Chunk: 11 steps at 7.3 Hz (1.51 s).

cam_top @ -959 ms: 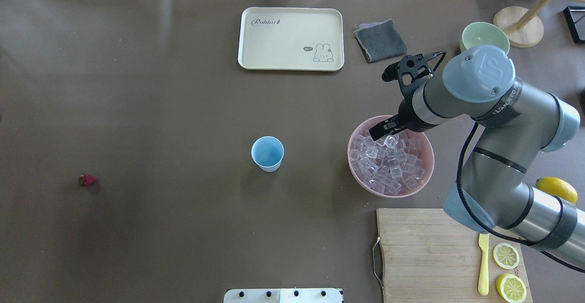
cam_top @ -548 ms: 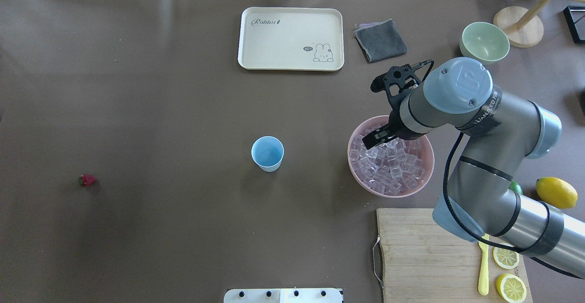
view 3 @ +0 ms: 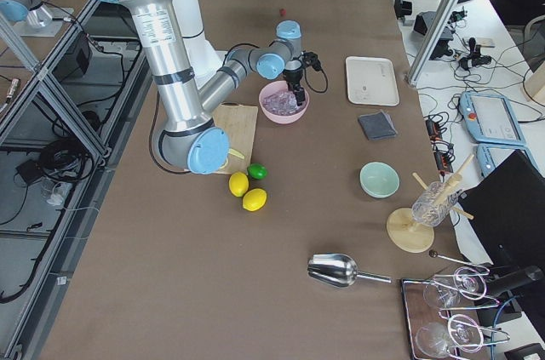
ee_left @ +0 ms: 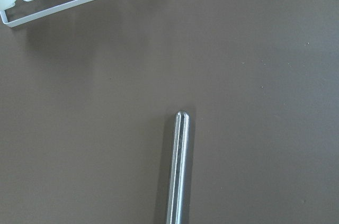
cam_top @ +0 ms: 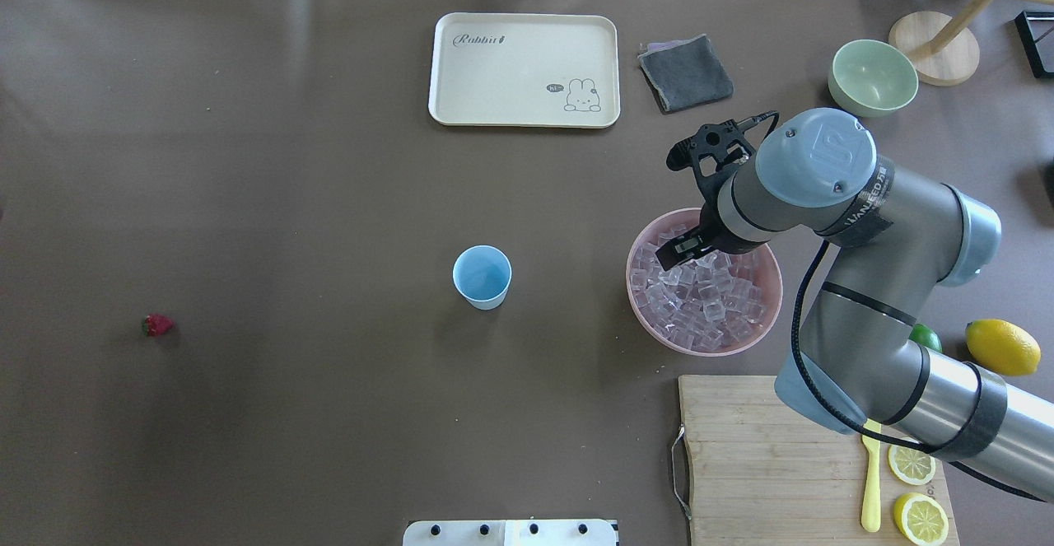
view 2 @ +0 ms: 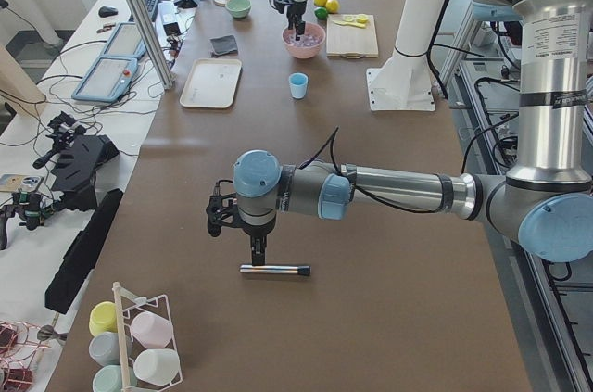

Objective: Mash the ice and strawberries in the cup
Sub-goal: 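Lower the right gripper into the bowl and grasp an ice cube, then carry the ice cube with the right gripper over the light-blue cup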

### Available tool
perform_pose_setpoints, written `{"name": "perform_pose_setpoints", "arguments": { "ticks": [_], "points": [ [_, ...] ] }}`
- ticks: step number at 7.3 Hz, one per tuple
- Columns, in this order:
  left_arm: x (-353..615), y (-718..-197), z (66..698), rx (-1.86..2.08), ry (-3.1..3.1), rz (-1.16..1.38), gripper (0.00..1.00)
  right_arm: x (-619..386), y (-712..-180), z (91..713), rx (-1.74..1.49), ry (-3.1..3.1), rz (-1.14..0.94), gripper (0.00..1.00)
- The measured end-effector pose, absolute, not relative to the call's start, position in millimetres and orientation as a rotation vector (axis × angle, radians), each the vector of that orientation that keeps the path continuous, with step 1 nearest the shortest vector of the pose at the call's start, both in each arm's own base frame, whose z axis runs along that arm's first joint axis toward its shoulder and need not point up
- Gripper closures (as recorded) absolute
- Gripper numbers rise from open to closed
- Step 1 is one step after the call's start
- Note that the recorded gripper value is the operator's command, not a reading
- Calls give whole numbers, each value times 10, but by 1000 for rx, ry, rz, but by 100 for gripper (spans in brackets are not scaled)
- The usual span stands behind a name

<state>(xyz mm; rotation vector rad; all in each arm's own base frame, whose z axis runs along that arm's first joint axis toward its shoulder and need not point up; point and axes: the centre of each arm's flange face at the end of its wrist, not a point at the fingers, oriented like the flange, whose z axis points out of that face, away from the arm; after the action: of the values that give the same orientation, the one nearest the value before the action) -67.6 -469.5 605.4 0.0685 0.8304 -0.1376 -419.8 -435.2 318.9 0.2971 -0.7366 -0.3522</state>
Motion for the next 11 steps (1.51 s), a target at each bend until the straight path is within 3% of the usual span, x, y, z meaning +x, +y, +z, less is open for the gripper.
{"name": "perform_pose_setpoints", "arguments": {
  "ticks": [2,4,5,11],
  "points": [
    [-688,-4690,6027,74,831,-138,1,-4212,-4329,3205,294,-737,-357,49],
    [-692,-4688,6026,75,831,-139,1,-4246,-4295,3231,290,-735,-364,63],
    [-692,-4687,6027,75,831,-139,1,-4249,-4291,3228,290,-735,-366,65],
    [-693,-4689,6021,76,831,-138,1,-4108,-4454,3046,309,-749,-350,72]
  ]
}}
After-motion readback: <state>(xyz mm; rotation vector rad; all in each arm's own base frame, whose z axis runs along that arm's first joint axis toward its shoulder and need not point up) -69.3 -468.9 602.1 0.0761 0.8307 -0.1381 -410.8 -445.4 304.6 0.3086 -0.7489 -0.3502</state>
